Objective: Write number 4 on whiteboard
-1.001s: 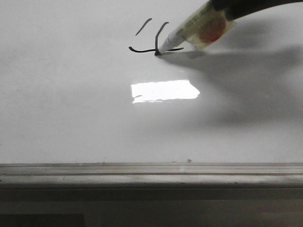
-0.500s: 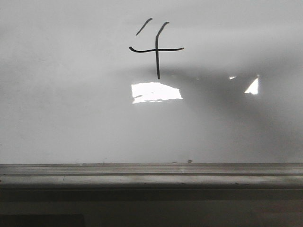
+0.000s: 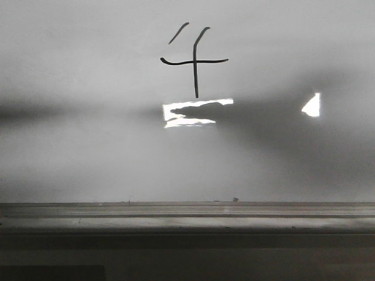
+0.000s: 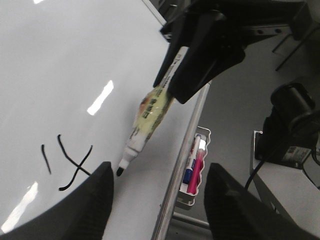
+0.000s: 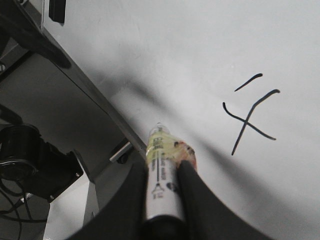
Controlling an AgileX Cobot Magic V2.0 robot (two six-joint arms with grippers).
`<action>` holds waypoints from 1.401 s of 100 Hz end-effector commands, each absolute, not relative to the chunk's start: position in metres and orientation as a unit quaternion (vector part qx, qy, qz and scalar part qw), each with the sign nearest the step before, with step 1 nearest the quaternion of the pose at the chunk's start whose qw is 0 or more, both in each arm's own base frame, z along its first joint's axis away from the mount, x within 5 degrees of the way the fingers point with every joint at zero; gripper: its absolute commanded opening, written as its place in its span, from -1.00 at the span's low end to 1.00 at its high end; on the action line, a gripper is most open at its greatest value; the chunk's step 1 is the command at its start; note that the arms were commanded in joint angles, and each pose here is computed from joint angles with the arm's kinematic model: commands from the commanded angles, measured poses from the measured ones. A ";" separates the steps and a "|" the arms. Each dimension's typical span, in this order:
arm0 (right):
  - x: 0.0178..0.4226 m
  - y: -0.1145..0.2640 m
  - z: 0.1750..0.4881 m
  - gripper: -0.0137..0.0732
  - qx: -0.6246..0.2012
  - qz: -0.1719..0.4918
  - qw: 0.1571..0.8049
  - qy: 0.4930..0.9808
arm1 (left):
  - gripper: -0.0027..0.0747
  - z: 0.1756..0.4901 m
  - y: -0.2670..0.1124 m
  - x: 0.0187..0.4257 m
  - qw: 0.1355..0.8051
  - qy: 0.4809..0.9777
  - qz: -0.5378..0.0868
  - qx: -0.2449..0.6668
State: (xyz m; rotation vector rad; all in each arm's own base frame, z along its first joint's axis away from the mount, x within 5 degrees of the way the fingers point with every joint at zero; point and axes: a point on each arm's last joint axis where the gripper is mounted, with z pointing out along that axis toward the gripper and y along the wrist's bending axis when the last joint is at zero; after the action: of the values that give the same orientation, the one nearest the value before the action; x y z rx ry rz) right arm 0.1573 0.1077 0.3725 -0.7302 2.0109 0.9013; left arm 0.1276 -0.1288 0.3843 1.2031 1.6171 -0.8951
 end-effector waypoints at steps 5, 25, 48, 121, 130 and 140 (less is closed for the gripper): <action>0.156 0.114 0.388 -0.80 -0.286 0.385 0.417 0.772 | 0.02 0.391 -0.149 0.130 0.478 0.634 -0.355 0.493; 0.156 0.119 0.386 -0.80 -0.296 0.390 0.408 0.771 | 0.02 0.382 -0.174 0.131 0.488 0.620 -0.323 0.522; 0.153 0.120 0.386 -0.80 -0.310 0.395 0.399 0.767 | 0.01 0.370 -0.189 0.138 0.480 0.626 -0.309 0.532; 0.149 0.122 0.387 -0.80 -0.327 0.411 0.390 0.756 | -0.48 0.362 -0.195 0.147 0.473 0.637 -0.300 0.529; 0.150 0.122 0.387 -0.80 -0.325 0.410 0.391 0.757 | -0.71 0.362 -0.195 0.147 0.473 0.637 -0.300 0.529; 0.150 0.122 0.387 -0.77 -0.324 0.410 0.393 0.757 | -0.98 0.362 -0.195 0.147 0.473 0.637 -0.300 0.529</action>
State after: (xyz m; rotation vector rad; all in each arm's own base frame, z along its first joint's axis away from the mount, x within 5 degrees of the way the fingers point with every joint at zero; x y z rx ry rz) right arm 0.1533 0.1203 0.3700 -0.8521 1.9956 0.9761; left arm 0.1452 -0.1947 0.3452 1.4018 1.5884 -0.7210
